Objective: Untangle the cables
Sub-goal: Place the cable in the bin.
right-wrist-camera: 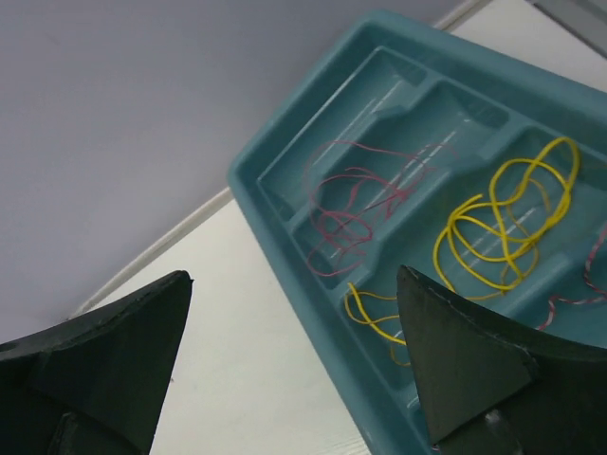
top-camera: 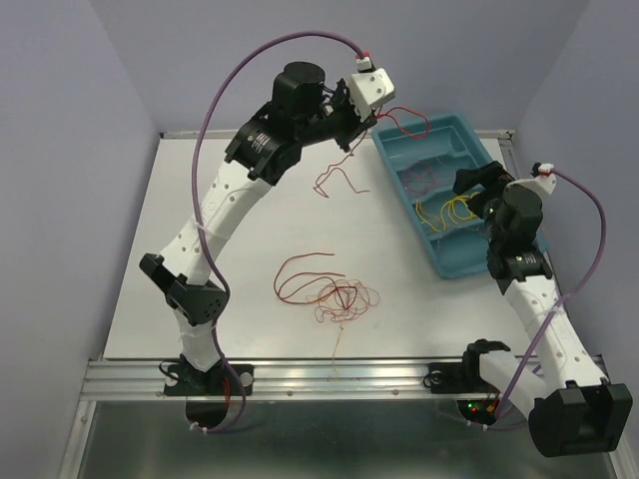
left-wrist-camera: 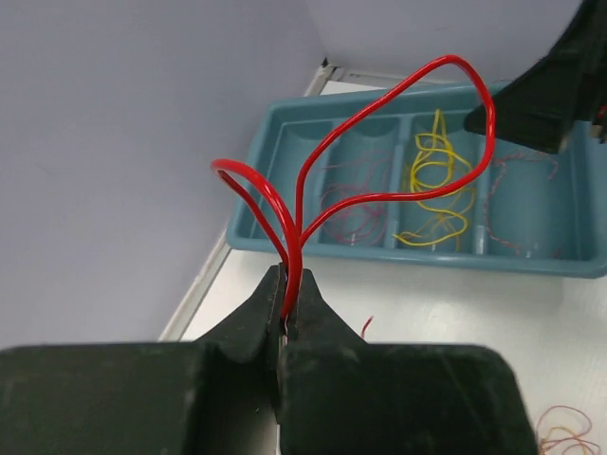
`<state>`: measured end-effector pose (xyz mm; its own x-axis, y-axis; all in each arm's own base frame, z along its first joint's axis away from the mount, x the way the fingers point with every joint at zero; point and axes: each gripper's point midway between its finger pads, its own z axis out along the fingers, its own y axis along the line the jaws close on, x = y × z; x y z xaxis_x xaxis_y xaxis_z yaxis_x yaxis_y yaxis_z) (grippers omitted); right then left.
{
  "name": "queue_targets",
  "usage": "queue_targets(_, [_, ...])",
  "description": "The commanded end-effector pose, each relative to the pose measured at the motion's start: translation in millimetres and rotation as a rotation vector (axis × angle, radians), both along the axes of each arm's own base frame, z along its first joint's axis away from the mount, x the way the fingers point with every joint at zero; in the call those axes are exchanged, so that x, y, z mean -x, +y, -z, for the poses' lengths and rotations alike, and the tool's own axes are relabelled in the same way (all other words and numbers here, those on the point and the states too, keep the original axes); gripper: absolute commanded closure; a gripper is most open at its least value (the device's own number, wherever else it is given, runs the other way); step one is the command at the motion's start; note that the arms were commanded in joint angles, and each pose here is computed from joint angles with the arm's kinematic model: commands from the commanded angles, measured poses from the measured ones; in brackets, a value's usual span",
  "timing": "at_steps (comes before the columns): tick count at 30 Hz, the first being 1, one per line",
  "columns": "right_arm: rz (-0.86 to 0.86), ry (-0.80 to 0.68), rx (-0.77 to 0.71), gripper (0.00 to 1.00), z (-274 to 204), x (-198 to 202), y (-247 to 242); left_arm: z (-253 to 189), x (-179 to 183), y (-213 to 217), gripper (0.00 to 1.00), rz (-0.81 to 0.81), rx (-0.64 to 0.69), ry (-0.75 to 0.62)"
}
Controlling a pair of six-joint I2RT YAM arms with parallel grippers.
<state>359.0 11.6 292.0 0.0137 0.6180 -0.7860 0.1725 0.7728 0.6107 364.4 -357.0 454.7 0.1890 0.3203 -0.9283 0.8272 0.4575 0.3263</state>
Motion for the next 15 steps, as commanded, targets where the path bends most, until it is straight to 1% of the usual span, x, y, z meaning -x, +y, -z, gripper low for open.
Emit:
queue_targets(1, [0.24,0.017,-0.009,0.06,5,10,-40,-89,51,3,1.0,0.162,0.248,-0.162])
queue_targets(2, [0.262,0.037,-0.004,0.06,9,14,-44,-90,56,1,1.0,0.186,0.264,-0.16])
queue_targets(3, [0.288,0.026,-0.003,0.06,5,18,-49,-97,60,-1,1.0,0.203,0.291,-0.165])
queue_targets(4, [0.339,0.023,0.004,0.06,4,23,-58,-108,65,-1,1.0,0.214,0.338,-0.165])
queue_targets(10, [0.514,0.012,0.037,0.06,-8,48,-88,-137,81,-12,1.0,0.294,0.431,-0.164])
queue_targets(14, [0.566,0.003,0.056,0.06,-20,59,-97,-147,90,-20,1.0,0.358,0.498,-0.138])
queue_targets(15, [0.567,0.004,0.062,0.06,-21,62,-98,-142,92,-23,1.0,0.374,0.51,-0.086])
